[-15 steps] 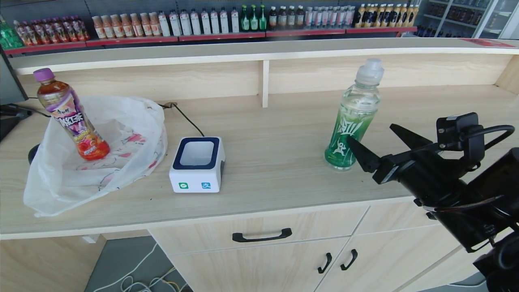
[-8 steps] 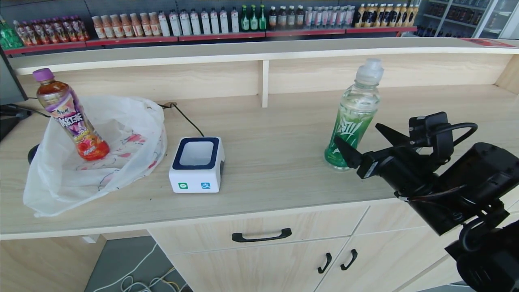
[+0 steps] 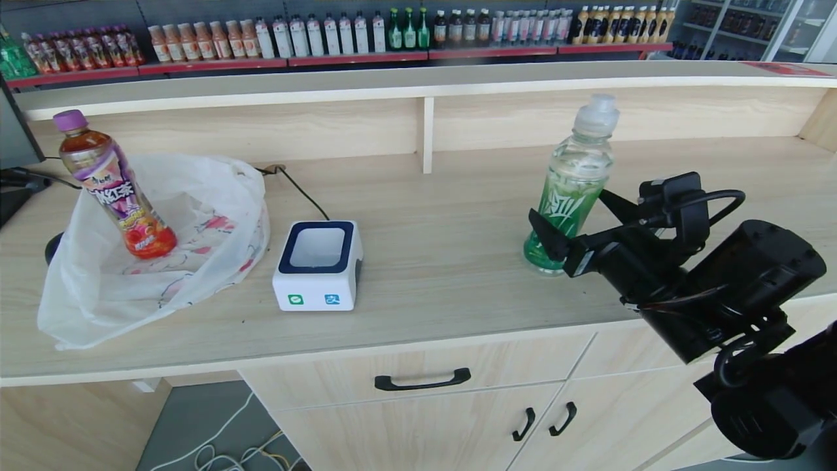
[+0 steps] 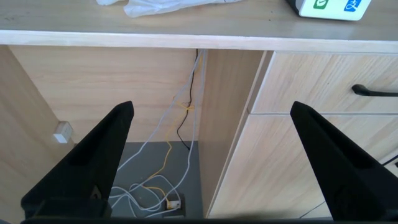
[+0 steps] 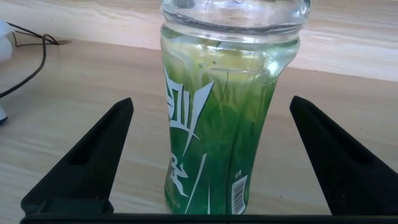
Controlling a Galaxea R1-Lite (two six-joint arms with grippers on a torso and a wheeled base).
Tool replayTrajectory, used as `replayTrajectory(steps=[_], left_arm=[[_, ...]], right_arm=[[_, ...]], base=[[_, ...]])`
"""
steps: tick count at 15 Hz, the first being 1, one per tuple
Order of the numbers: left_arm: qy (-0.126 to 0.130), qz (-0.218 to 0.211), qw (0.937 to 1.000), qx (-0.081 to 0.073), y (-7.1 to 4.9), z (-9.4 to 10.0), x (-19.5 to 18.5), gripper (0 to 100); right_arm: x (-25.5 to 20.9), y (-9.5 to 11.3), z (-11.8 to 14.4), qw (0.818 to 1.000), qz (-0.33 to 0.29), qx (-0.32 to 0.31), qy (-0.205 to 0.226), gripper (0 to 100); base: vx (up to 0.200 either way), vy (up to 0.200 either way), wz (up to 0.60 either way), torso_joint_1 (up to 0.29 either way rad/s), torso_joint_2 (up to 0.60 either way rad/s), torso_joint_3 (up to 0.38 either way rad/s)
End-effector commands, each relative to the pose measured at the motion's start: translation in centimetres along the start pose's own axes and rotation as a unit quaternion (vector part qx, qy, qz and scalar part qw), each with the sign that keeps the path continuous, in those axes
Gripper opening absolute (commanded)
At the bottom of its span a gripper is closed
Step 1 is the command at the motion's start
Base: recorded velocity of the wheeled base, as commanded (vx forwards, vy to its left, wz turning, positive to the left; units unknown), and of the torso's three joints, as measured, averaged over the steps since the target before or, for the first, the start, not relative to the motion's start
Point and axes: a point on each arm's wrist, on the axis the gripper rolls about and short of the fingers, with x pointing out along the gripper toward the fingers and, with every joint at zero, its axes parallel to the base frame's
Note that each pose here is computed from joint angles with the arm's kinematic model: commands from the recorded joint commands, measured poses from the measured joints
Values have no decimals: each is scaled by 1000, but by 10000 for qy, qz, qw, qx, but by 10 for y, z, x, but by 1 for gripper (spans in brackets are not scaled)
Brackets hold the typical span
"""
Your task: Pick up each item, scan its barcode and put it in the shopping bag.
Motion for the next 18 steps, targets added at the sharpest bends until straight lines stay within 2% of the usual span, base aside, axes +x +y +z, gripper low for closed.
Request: replayTrajectory(steps=[1, 4, 18], left_arm=[[1, 2, 10000, -6, 0, 0, 0, 100], [-6, 2, 10000, -6, 0, 0, 0, 100], [1, 2, 10000, -6, 0, 0, 0, 100]], right_arm=[[6, 0, 0, 10000, -13, -58, -72, 100], [11, -5, -1, 9997, -110, -201, -110, 100], [35, -2, -12, 9995, -135, -177, -238, 100]], base=[[0, 0, 0, 0, 0, 0], [0, 0, 0, 0, 0, 0], [0, 0, 0, 0, 0, 0]])
